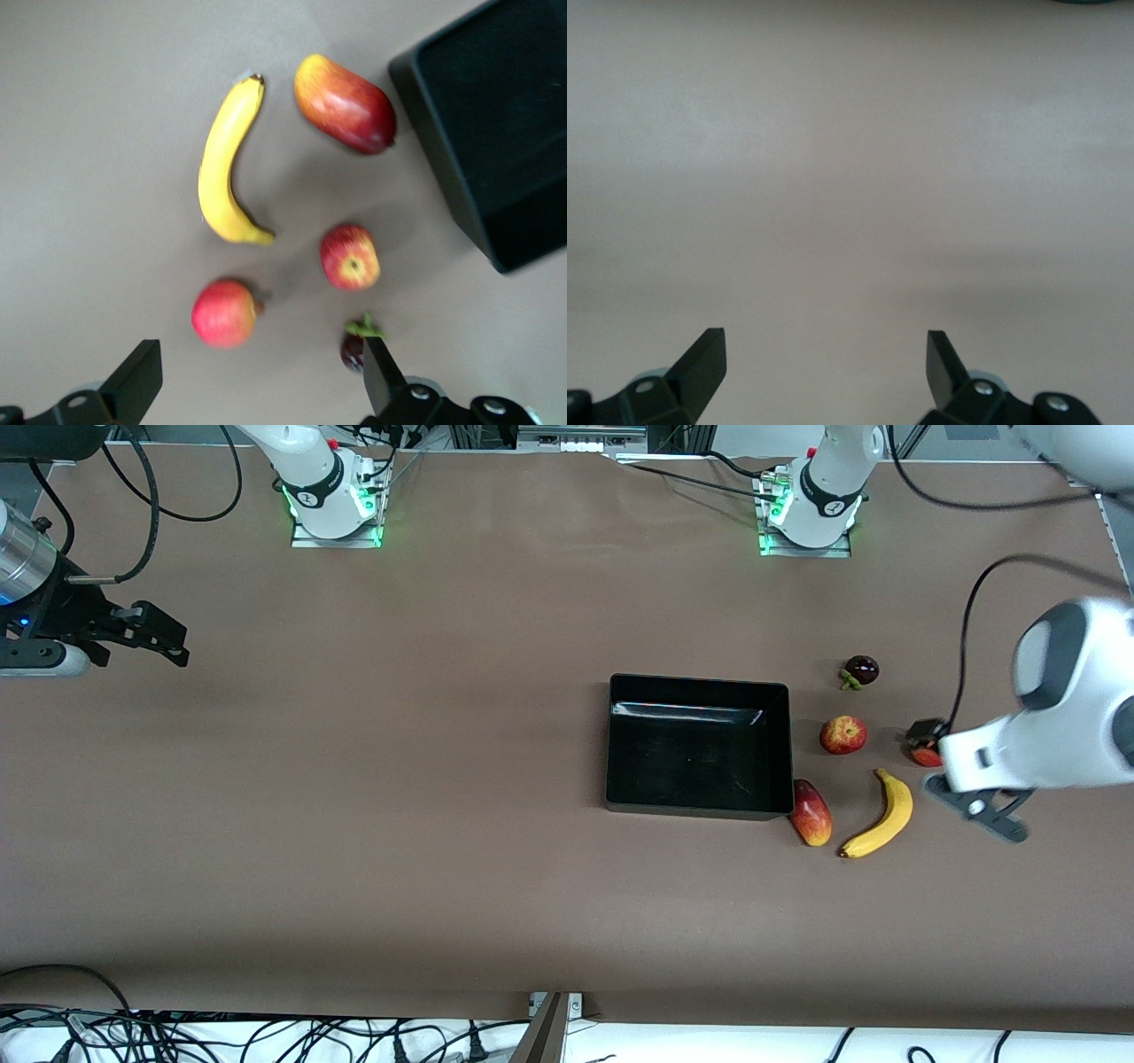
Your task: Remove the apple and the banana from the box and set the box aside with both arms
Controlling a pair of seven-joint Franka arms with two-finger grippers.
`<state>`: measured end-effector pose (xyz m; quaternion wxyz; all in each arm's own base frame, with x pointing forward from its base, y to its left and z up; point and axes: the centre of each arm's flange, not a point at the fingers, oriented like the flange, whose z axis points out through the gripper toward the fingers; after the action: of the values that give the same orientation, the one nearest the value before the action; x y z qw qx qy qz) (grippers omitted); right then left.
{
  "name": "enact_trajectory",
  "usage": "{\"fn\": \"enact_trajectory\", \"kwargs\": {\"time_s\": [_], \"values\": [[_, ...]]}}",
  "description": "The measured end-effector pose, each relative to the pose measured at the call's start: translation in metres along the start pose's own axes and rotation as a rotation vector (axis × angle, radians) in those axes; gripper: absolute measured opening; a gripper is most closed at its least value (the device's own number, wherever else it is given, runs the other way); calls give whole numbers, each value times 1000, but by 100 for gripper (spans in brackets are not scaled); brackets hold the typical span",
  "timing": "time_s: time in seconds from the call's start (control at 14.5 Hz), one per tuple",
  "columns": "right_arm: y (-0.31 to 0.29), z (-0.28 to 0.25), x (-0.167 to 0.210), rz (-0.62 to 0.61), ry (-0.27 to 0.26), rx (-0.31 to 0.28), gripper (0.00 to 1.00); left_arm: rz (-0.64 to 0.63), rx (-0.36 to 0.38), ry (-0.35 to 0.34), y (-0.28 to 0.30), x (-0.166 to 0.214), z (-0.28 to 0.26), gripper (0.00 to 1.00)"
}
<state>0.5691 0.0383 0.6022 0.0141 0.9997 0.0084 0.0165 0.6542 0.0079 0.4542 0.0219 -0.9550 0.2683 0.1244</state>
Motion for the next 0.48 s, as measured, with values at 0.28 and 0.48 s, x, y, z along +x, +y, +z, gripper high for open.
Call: {"fn": "enact_trajectory", "kwargs": {"time_s": [0.28,0.48], "values": [[0,0,0,0,0,0,100,-98,-58,-21,17,-23,-47,100],[0,0,0,0,0,0,100,-185,-38,-25,45,-29,-78,100]]}}
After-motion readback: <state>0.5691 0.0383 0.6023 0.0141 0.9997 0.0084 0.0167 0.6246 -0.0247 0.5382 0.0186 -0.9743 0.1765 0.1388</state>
